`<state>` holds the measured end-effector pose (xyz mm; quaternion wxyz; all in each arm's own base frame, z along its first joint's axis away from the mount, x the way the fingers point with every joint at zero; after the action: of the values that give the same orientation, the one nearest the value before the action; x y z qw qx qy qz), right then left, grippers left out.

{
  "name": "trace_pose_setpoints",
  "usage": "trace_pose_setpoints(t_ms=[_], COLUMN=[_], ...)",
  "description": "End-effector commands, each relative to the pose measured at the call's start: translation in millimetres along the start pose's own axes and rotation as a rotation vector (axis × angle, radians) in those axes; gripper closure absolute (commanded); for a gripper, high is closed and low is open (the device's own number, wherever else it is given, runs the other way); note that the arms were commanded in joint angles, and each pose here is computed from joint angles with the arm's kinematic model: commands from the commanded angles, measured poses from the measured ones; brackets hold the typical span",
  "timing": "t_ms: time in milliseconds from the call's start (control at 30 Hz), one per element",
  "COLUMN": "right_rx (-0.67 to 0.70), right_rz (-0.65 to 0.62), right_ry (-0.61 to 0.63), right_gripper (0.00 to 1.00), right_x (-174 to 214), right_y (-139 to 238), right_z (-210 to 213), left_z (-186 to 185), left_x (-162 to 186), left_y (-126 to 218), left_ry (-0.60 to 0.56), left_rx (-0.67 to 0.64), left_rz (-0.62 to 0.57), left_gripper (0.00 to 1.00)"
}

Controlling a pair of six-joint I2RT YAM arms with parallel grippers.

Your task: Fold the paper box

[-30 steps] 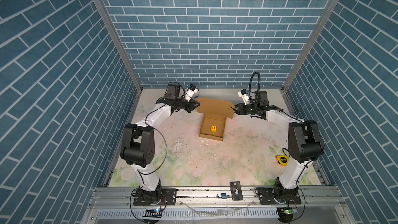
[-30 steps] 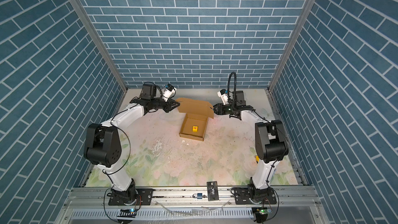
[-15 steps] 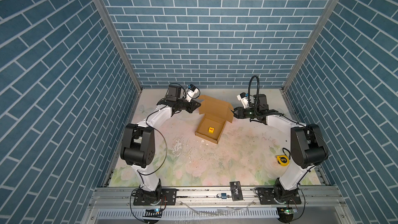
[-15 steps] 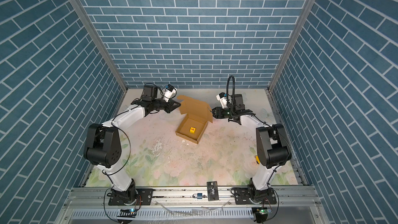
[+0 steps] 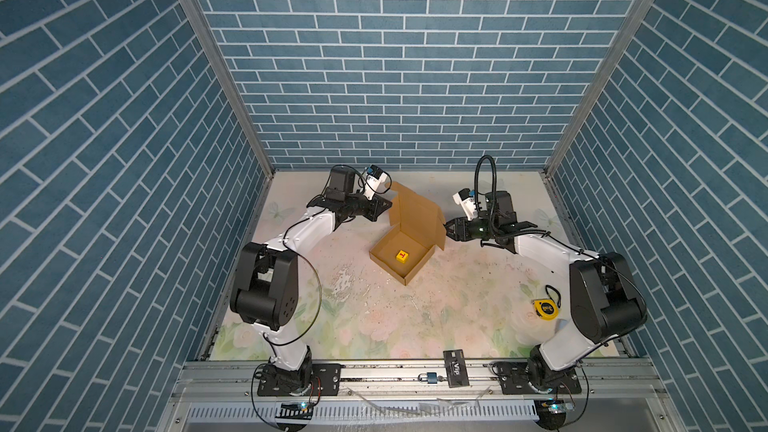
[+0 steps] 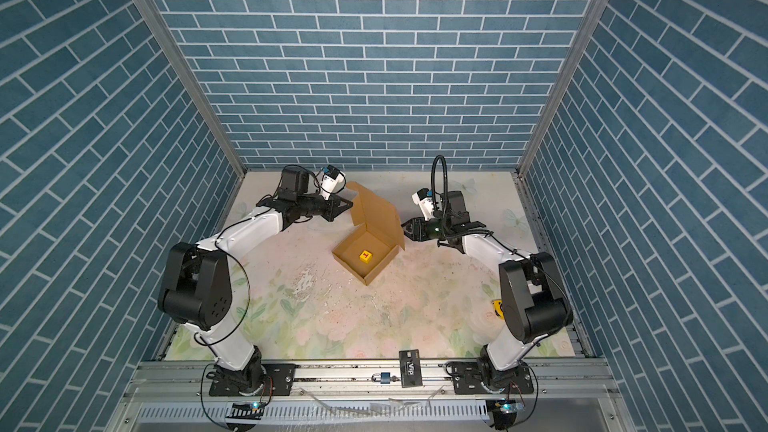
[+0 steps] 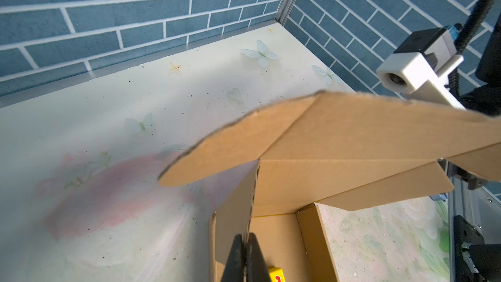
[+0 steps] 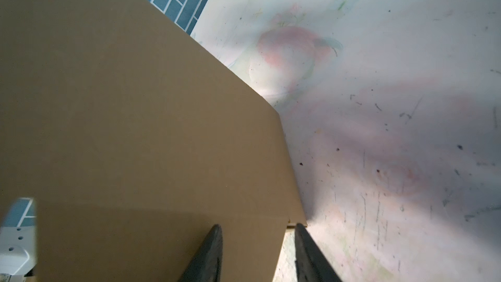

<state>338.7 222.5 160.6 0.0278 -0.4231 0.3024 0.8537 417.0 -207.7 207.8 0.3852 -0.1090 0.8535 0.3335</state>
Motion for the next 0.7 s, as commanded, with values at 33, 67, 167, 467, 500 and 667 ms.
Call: trace_pose_setpoints(t_ms=[33,67,167,467,500,667], right_rx=[0.015,0.021,0.023,-0.079,-0.097,-0.144], right_rz=[-0.019,-0.023,-0.027,-0.045,-0.044,-0.043], right_ry=[0.099,0.116,0.131,0.248,0.268,0.35], right_gripper=[0.55,0.55,0.56,0.56,0.55,0.54], right_x=[5.1,7.1,7.4,5.3,7.4,18.4], right_y=[13.4,14.9,15.8,6.4,6.0,4.9], right_z=[10.3,10.9,16.7,46.8,50.3,58.4], left_z=[-7.3,-6.8,-9.3,-17.3,-16.1,-15.2], left_x=[-4.1,-3.9,-5.1,-1.7,-1.5,-0.6], left_y=[7.8,6.5,7.5,4.1,3.9,2.6], left_ry=[-0.016,-0.009,0.011,0.005,0.003,0.007], left_rx=[-0.003,0.001,0.008,0.027,0.023,0.017], left_rz=[-0.018,-0.023,-0.02,-0.002,-0.001,0.005], left_gripper=[0.94,0.94,0.94,0.94,0.94,0.94])
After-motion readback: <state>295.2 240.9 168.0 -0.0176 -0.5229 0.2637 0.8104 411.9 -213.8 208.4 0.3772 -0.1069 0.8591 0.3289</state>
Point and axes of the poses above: each gripper's point midway between its finger pads, its own y axis back along the fingers, its own z axis along the line the jaws close on, x = y × z, the point moved 3 cm from there along y, back along the fingers, and after that the axes turned 11 degrees about y, right-handed, at the moved point
